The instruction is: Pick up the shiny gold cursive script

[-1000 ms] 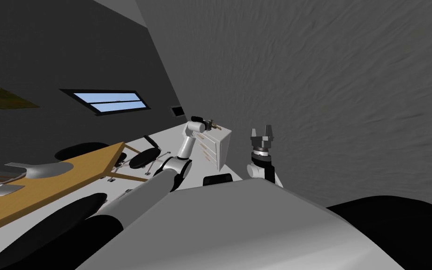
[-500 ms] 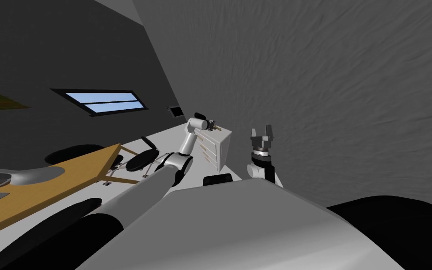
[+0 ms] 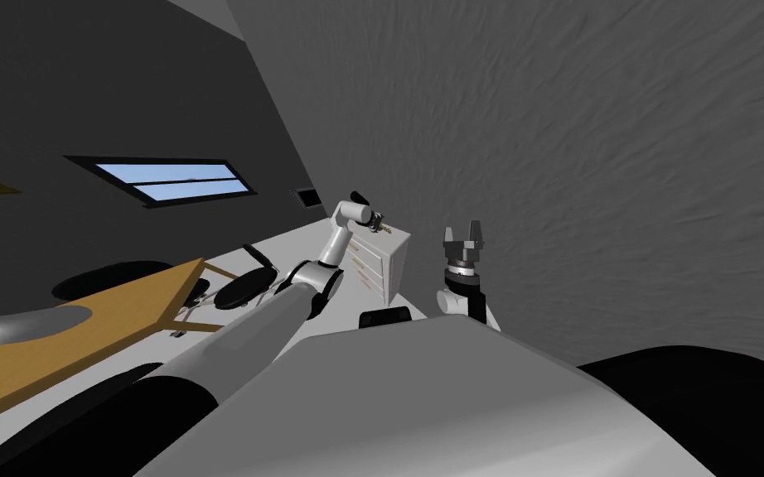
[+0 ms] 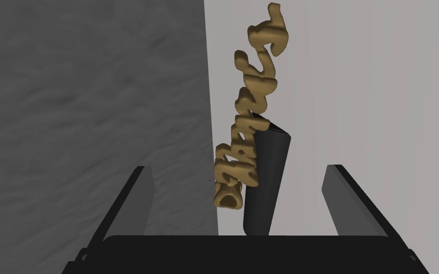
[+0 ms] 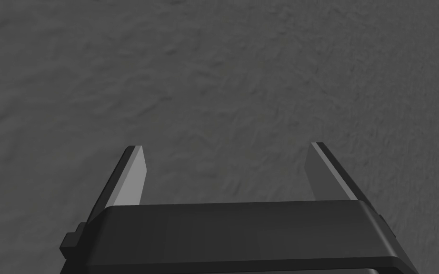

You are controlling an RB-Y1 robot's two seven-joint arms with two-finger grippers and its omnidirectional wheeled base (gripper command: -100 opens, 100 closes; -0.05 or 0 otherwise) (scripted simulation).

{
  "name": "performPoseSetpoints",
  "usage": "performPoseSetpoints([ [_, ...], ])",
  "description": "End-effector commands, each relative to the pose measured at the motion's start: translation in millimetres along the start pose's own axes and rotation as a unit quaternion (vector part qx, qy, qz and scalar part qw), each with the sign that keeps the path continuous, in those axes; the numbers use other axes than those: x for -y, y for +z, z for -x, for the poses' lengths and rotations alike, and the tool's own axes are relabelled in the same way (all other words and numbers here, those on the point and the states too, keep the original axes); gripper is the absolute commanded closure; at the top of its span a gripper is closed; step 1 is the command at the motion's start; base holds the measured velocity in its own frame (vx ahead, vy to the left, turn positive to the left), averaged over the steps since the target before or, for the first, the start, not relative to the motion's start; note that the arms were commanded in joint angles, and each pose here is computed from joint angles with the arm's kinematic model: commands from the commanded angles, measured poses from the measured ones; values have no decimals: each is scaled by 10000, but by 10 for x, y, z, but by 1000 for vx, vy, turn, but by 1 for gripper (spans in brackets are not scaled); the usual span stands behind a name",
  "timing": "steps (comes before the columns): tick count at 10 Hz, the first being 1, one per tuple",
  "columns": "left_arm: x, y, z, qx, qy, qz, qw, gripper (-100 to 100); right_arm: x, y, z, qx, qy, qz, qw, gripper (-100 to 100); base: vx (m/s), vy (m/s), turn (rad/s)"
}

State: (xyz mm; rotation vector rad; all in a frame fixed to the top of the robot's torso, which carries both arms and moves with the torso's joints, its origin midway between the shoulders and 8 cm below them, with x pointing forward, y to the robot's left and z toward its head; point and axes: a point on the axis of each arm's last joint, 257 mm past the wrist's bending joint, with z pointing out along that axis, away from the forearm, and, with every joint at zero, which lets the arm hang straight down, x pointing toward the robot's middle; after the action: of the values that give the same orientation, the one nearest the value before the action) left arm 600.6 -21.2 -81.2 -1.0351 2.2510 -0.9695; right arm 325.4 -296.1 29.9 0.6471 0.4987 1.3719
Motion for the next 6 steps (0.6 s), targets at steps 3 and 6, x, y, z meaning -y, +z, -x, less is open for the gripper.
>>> performPoseSetpoints([
  [3,-82,-14,-79,-100,150,496,9986,-100,0,0,0,0,0,0,10000,0,56,15,-45],
  [6,-85,-21,-83,-108,164,539,9984,0,0,0,0,0,0,0,10000,0,19,4,-10],
])
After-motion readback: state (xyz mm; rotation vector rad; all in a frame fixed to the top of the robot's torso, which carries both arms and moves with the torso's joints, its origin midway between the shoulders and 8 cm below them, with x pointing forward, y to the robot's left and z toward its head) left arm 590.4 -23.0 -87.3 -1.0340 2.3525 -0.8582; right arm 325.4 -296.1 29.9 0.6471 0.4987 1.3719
